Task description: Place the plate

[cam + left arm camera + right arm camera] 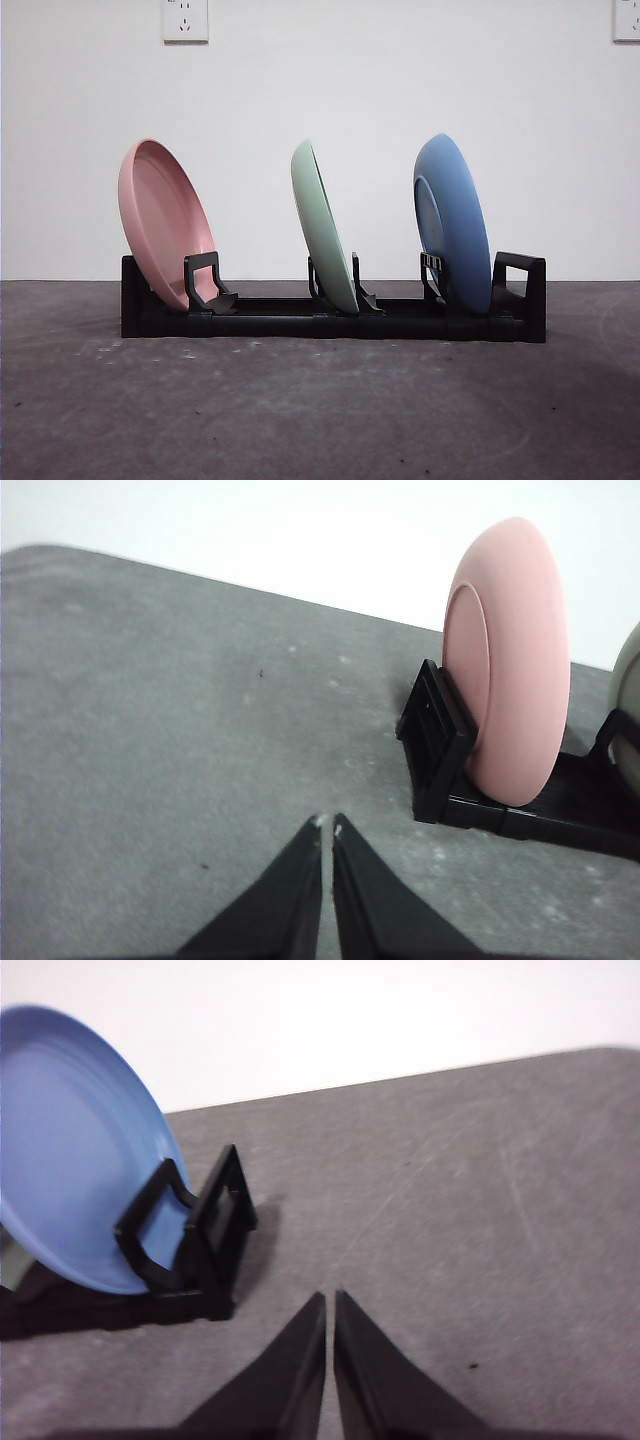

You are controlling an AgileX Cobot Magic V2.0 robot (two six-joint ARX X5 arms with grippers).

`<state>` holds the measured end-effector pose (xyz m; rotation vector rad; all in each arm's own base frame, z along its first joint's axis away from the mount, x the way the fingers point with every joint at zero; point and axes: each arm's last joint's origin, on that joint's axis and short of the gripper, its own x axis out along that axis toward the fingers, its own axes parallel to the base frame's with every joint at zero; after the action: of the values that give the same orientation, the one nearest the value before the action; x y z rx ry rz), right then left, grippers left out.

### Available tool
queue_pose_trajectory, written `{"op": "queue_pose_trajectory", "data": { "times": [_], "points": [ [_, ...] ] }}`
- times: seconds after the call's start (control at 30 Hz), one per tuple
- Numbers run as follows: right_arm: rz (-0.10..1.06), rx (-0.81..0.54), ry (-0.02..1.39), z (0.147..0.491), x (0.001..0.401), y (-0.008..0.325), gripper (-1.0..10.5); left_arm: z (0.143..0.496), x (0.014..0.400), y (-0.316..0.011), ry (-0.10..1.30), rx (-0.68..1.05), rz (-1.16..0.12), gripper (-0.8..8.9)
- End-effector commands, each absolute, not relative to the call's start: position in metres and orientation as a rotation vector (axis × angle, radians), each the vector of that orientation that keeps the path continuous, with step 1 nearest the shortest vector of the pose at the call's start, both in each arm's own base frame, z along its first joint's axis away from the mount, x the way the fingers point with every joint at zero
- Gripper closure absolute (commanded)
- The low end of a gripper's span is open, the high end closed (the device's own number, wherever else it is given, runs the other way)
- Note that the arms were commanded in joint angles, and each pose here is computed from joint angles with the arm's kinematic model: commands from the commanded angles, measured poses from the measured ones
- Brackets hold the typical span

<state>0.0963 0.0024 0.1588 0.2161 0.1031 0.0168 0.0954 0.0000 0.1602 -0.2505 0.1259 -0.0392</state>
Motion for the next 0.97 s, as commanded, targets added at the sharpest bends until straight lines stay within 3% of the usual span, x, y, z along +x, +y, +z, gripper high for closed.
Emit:
{"op": "queue_pose_trajectory", "data": {
  "times": [0.03, 0.33, 0.57, 0.97],
  "points": [
    [0.026, 0.328, 0.060, 0.174, 0.094, 0.003, 9.3, 0.168, 0.095, -0.001, 0.115, -0.328, -0.044, 7.98],
    [0.059, 0.412, 0.068, 0.232, 0.079, 0.003, 9.3, 0.215, 0.101, -0.006, 0.136, -0.406, -0.092, 7.98],
    [0.178, 0.417, 0.214, 0.284, 0.075, 0.007, 9.3, 0.263, 0.124, -0.019, 0.236, -0.385, -0.233, 7.98],
    [0.706, 0.339, 0.436, 0.332, 0.094, 0.022, 9.3, 0.336, 0.164, -0.063, 0.476, -0.259, -0.593, 7.98]
  ]
}}
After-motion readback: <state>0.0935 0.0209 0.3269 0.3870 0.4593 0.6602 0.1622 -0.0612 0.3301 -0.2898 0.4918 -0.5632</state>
